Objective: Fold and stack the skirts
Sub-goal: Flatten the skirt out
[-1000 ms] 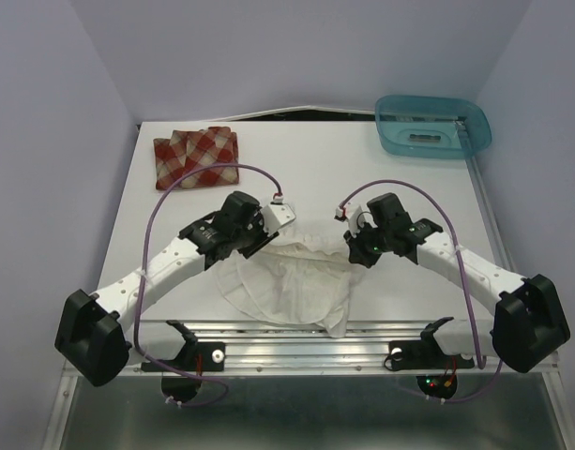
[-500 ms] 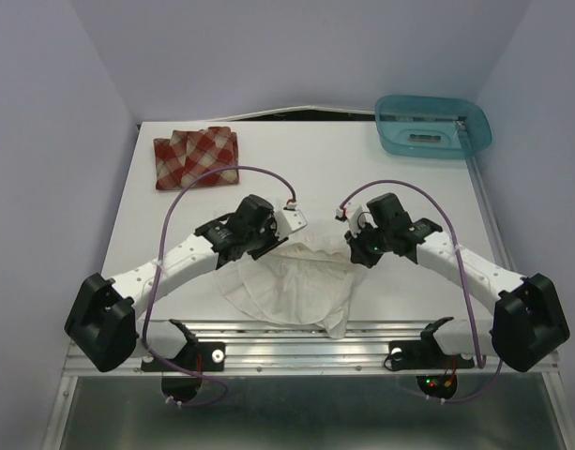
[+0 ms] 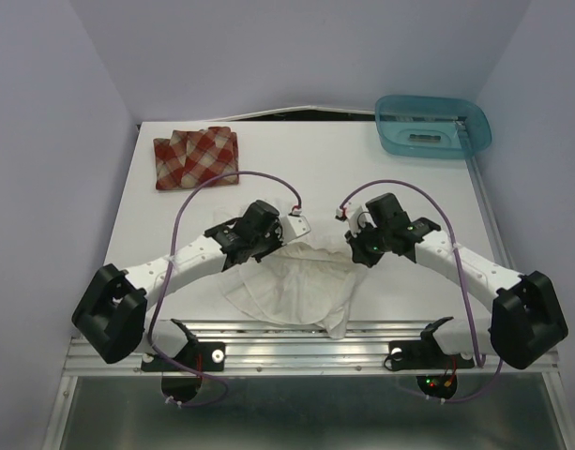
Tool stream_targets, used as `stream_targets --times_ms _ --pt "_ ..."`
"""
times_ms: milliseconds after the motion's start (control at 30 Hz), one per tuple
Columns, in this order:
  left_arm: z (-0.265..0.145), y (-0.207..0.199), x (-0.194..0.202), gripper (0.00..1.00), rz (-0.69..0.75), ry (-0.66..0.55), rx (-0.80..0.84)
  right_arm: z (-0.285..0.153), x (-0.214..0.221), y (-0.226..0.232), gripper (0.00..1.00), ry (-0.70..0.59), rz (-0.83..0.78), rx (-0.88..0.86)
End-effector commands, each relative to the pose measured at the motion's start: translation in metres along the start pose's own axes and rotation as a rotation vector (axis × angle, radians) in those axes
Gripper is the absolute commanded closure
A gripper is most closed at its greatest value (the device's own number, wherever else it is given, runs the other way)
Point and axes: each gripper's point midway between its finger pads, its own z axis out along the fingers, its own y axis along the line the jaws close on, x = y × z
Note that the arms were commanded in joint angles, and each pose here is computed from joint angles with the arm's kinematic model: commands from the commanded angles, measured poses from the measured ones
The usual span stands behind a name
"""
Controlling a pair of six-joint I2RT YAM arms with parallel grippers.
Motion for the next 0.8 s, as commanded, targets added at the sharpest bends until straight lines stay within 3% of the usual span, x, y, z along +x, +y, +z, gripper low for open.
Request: stream_targets --times_ms 0,67,267,467,667,767 --pt "-0.007 0.016 -0.008 0.9 0.011 -0.033 -0.087 -0.014 -0.015 -0.014 0.99 -0.029 -0.032 0.093" --pt "-0.024 0.028 -0.017 1.0 0.0 -0.065 -0.139 -0.022 -0.016 -0.021 0.99 -0.03 -0.059 0.145" --pt "-0.087 0.064 -0.054 1.0 -0.09 -0.183 -0.252 -0.051 -0.033 -0.046 0.99 -0.055 -0.113 0.257" --pt "-0.144 0.093 -0.087 1.0 -0.129 -0.293 -0.346 -0.115 -0.104 -0.071 0.99 -0.165 -0.175 0.413" --pt "-0.166 0.132 -0.112 1.0 -0.192 -0.346 -0.479 -0.19 -0.169 -0.111 0.99 -0.281 -0.22 0.668" --pt "-0.165 0.165 -0.124 1.0 -0.261 -0.377 -0.517 -0.198 -0.182 -0.143 0.99 -0.303 -0.189 0.747"
